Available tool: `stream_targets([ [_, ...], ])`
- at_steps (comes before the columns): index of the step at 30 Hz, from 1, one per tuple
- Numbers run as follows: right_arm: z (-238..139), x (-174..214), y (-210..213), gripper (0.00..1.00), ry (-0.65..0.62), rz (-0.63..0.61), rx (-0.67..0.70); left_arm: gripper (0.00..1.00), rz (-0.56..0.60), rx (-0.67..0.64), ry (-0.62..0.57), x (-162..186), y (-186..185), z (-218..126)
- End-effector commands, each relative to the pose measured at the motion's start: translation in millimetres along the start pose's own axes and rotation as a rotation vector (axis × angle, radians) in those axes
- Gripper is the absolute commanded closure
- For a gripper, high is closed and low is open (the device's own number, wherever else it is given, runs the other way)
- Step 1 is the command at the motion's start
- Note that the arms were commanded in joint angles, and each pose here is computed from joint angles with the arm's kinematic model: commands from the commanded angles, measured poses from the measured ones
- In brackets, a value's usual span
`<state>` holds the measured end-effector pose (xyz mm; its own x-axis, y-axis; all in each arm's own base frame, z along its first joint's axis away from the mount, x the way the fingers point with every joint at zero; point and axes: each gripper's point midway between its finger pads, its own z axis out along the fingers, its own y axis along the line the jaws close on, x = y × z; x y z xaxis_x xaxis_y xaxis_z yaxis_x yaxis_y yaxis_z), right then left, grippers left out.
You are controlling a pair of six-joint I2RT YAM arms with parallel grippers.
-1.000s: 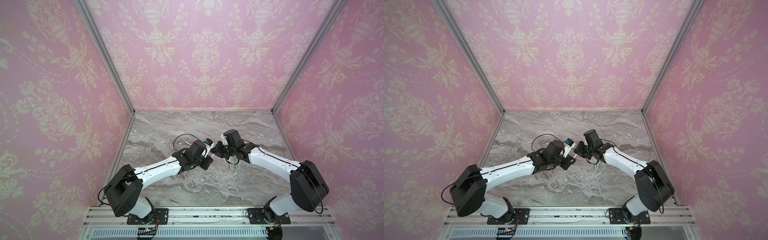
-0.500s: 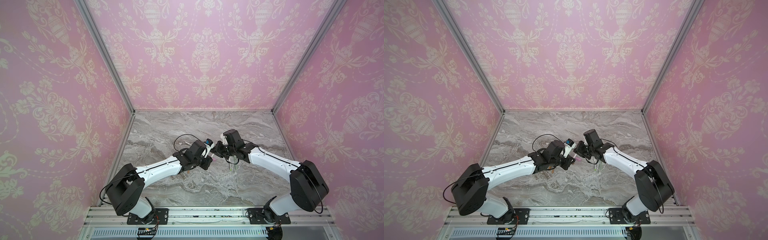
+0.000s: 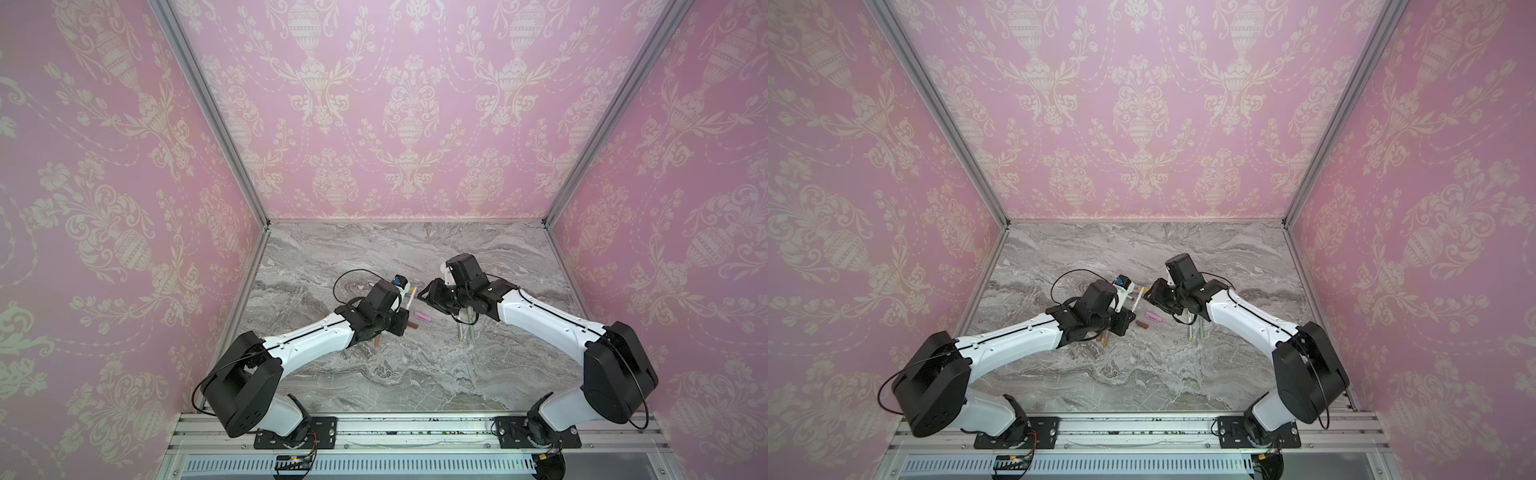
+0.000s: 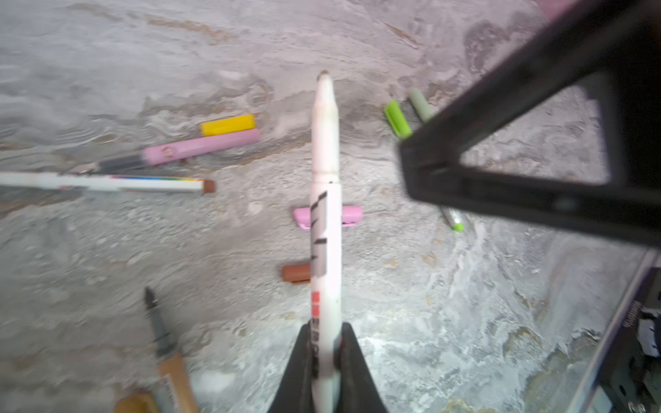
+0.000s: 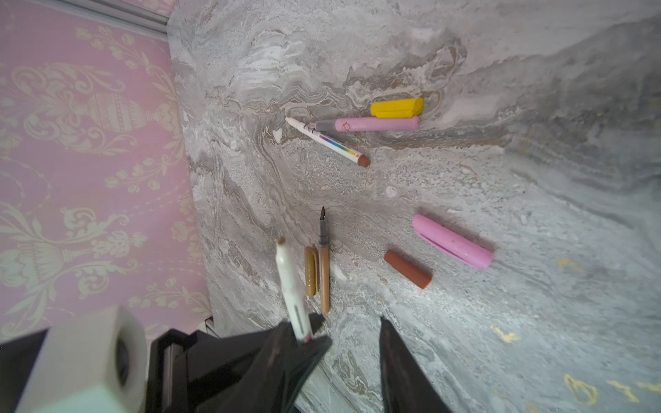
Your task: Insert the pens into the pen caps
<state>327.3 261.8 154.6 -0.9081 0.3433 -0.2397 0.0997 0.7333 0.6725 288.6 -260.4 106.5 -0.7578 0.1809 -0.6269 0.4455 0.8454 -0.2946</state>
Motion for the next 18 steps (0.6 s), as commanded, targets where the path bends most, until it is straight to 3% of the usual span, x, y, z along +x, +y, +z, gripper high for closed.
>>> stream_targets([
  [1, -14, -13, 2, 0.54, -0.017, -0.093, 0.085, 1.00, -0.116, -0.112, -0.033, -1, 37, -18],
  [8, 7, -38, -2, 0.49, 0.089, -0.213, 0.266, 1.00, -0.163, -0.137, -0.076, -7, 59, -40],
  [18, 91, -57, 12, 0.43, 0.183, -0.118, 0.217, 1.00, -0.179, -0.127, -0.136, -17, 64, -52],
])
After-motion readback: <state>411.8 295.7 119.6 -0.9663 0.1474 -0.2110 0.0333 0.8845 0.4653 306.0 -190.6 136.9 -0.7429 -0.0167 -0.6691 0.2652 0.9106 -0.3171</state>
